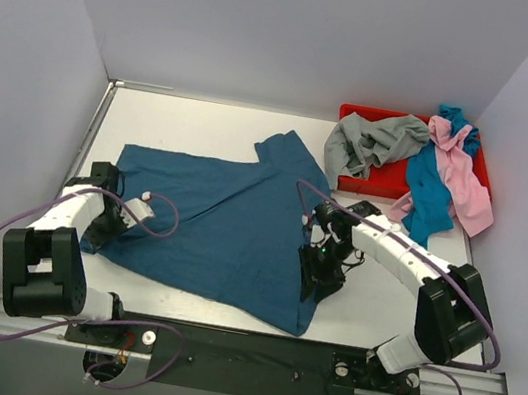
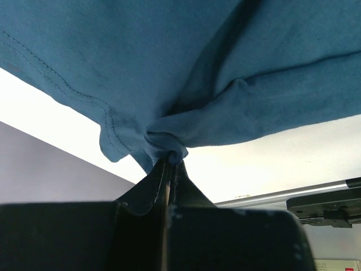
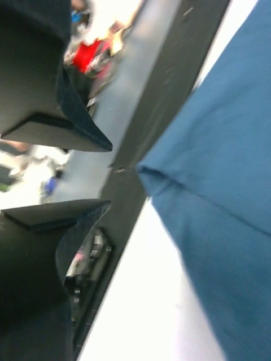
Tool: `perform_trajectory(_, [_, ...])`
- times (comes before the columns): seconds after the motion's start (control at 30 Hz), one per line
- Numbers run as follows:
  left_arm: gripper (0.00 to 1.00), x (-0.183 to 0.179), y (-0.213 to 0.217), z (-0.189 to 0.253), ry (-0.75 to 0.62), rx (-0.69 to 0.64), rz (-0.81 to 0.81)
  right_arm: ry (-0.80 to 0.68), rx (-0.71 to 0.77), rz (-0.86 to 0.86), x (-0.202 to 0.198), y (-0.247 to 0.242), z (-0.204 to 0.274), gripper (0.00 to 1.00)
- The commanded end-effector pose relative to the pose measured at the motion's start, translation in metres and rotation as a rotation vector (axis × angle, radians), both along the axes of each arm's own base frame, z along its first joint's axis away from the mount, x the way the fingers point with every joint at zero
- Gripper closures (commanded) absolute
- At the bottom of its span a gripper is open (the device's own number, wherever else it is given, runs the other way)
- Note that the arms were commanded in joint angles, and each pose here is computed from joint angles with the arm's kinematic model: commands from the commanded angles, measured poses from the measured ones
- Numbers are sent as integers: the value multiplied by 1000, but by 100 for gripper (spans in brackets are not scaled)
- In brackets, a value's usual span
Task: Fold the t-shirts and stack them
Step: Flatten out the tshirt
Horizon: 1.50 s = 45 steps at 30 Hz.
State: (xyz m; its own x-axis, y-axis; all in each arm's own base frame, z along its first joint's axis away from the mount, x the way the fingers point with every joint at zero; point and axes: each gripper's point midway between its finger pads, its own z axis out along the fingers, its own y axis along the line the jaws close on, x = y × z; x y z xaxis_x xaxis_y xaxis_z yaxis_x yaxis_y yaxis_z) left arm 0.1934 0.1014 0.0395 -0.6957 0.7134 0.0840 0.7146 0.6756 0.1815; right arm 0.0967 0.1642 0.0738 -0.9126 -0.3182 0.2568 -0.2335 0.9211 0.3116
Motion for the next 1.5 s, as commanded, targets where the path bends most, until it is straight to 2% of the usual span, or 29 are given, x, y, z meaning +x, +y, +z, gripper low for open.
perform_trajectory(0.0, [100,1,-3,10,-13,1,-20,-230,44,-153,71,15,-13,70])
perform_trajectory(0.27, [100,16,-2,22,-55,12,-24,-256,56,-148,100,28,-43,70])
perform_trajectory(0.37, [100,17,-2,25,-59,8,-23,-238,28,-145,99,26,-55,70])
perform_trajectory(0.5, [100,15,-2,23,-52,11,-26,-232,-8,-127,97,21,-64,65])
perform_trajectory(0.6, [100,15,-2,23,-51,9,-24,-210,21,-122,92,27,-65,65])
perform_trajectory(0.73, [100,16,-2,25,-55,13,-25,-174,79,-107,81,40,-63,76])
perform_trajectory(0.8, [100,17,-1,27,-58,13,-24,-178,80,-117,80,38,-60,79])
perform_trajectory(1.03, [100,19,0,28,-61,19,-26,-180,59,-106,78,31,-50,100])
perform_trajectory(1.1, [100,21,1,30,-64,26,-31,-195,50,-94,79,27,-42,100])
perform_trajectory(1.23, [100,30,2,40,-95,27,-29,-302,57,-36,91,20,-8,100])
perform_trajectory(1.3, [100,46,-1,53,-153,6,-22,-395,85,-18,108,19,16,100])
perform_trajectory(1.37, [100,61,-7,60,-192,-21,-33,-523,121,-4,137,19,46,100])
perform_trajectory(1.47, [100,78,-17,64,-225,-64,-54,-618,121,18,171,14,65,100])
